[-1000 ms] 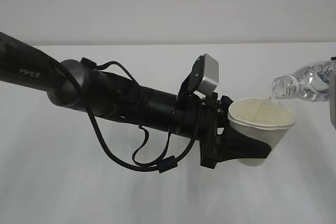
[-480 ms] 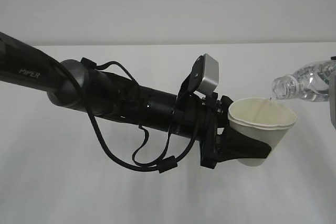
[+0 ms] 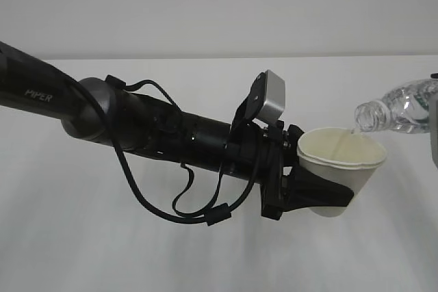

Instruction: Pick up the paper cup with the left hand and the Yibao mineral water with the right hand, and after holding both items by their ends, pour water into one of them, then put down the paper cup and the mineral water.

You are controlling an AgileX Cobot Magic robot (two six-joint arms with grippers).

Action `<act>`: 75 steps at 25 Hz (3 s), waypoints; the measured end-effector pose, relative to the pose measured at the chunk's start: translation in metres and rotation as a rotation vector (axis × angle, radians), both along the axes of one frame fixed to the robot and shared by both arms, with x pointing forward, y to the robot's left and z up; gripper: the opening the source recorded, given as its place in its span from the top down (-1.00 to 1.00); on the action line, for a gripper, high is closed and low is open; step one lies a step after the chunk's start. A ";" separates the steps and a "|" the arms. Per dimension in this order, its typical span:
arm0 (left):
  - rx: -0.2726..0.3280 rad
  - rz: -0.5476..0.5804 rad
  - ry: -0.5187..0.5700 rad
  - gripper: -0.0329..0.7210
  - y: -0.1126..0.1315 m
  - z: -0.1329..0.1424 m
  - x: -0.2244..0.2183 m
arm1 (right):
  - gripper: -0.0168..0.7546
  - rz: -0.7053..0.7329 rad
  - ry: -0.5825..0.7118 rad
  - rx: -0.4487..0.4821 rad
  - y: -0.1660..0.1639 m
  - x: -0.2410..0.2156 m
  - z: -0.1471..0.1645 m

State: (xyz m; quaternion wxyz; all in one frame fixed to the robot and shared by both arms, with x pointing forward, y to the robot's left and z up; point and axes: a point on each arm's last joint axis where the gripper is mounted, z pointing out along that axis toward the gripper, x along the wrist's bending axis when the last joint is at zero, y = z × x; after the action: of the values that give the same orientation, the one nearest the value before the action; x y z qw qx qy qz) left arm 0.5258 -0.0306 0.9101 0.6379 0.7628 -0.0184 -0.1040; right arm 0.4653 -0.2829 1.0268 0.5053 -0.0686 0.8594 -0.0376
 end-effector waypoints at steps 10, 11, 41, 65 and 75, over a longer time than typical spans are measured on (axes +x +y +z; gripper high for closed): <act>0.000 0.000 0.000 -0.24 0.000 0.000 0.000 | -0.09 0.006 -0.002 -0.011 0.000 0.000 0.000; 0.000 0.000 0.000 -0.24 0.000 0.000 0.000 | -0.09 0.006 -0.002 -0.011 0.000 0.000 0.000; 0.001 -0.001 -0.001 -0.24 0.000 0.000 0.000 | -0.09 0.014 -0.004 -0.026 0.000 0.000 0.000; 0.003 -0.004 -0.002 -0.24 0.000 0.000 0.000 | -0.09 0.025 -0.006 -0.050 0.000 0.000 0.001; 0.003 -0.004 -0.002 -0.24 0.000 0.000 0.000 | -0.09 0.027 -0.006 -0.056 0.000 0.000 0.001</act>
State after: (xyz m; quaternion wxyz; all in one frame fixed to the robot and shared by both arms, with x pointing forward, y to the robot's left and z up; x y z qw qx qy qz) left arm 0.5254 -0.0305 0.9098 0.6364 0.7639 -0.0205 -0.1047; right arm 0.4656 -0.2830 1.0274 0.5063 -0.0943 0.8554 -0.0550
